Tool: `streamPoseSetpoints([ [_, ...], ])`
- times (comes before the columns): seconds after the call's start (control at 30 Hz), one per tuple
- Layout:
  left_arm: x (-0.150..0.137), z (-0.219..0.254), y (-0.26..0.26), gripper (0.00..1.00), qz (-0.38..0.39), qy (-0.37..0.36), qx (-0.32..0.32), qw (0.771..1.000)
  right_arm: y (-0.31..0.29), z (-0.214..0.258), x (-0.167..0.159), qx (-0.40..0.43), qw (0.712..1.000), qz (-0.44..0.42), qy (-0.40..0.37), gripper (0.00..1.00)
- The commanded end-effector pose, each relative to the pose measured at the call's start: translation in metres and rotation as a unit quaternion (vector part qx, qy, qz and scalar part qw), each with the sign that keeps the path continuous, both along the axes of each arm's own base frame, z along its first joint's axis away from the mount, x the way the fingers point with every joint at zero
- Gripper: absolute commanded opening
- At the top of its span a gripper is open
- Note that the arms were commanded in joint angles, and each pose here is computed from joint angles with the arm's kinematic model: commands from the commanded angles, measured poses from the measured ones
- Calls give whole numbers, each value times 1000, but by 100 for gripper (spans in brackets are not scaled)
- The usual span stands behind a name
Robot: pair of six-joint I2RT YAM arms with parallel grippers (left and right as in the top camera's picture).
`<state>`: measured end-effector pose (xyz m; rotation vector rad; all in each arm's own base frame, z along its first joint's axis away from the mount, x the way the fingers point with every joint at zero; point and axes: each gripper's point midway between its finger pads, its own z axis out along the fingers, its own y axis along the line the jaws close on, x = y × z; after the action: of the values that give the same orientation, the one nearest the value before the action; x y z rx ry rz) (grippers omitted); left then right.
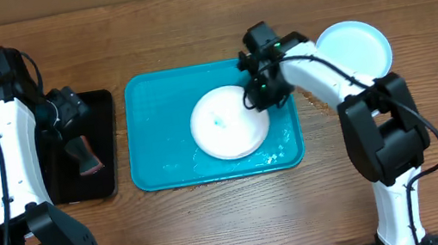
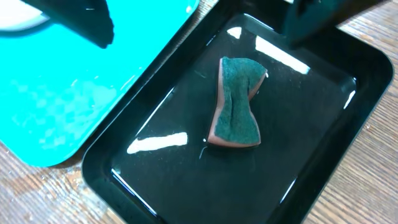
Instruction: Clean dirty plates on tray and stack at the side
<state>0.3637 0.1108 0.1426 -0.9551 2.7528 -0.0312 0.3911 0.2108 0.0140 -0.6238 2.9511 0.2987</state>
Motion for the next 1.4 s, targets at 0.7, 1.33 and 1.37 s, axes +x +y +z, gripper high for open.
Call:
streamPoseSetpoints([
  [0.7,-39,-75,33,81,36,59,48,996,76,-2,-19,45,999,-28,-11,4],
  [1.33,-37,-100,23,84,28,37,19,999,77,-2,-18,47,998,-28,-15,4],
  [1.37,-37,-103,22,85,28,34,17,999,77,-2,-18,47,998,-28,-14,4],
])
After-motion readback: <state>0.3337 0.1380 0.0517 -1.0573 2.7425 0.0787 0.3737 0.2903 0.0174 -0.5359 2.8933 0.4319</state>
